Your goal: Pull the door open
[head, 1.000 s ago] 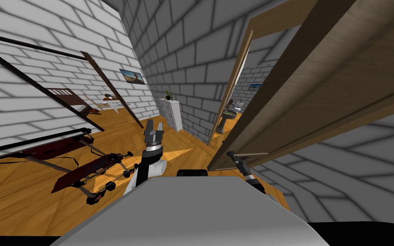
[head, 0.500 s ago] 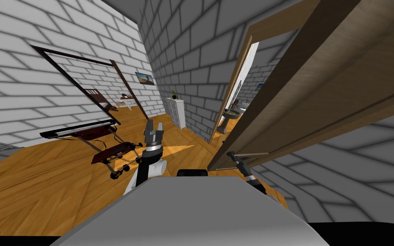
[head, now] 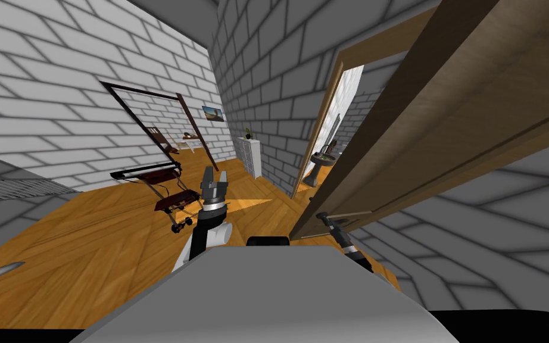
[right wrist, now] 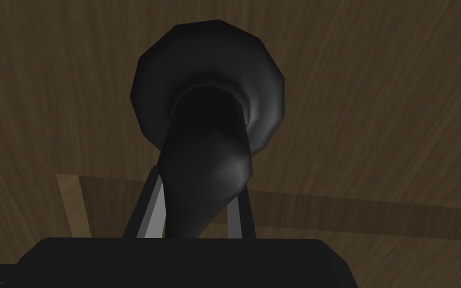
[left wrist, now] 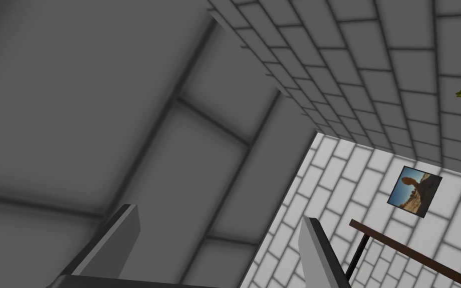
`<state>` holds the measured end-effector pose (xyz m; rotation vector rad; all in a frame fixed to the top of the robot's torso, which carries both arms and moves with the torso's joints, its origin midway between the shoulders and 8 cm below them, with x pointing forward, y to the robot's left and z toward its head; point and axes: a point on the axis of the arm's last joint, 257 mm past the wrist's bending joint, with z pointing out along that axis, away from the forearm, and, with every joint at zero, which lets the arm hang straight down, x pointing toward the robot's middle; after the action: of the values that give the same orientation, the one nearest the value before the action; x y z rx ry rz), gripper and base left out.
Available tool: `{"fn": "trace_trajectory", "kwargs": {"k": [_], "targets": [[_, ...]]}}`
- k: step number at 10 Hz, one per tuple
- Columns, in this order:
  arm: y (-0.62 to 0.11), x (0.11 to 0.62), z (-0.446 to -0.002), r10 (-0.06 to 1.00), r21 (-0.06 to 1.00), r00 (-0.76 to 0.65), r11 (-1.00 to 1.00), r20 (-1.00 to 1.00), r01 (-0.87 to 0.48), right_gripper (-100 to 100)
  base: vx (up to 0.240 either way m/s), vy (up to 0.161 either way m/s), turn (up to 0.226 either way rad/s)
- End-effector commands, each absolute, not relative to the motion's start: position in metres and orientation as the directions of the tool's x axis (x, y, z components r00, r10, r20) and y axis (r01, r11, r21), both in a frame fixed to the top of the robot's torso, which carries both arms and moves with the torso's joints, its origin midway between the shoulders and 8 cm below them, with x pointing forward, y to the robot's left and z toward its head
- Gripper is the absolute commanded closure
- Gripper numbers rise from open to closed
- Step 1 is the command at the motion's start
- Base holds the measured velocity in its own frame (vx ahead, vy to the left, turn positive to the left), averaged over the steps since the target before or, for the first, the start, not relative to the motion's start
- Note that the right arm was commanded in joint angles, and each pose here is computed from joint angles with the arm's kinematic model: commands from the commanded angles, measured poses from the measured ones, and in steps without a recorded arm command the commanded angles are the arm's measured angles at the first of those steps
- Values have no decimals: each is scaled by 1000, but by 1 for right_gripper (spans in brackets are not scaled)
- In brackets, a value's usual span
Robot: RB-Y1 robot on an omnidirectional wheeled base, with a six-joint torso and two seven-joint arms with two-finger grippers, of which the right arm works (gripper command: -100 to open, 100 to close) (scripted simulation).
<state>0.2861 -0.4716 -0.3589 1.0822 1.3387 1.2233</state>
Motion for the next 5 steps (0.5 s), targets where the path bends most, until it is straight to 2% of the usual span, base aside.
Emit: {"fn": "trace_trajectory", "kwargs": {"k": [1, 4, 5], "targets": [[-474, 274, -359, 989, 995, -116, 95, -95, -5, 100, -122, -58, 240], [-479, 253, -359, 989, 995, -114, 97, -97, -7, 100, -181, -86, 237], [-479, 253, -359, 989, 995, -114, 97, -97, -7, 100, -142, -54, 67]]}}
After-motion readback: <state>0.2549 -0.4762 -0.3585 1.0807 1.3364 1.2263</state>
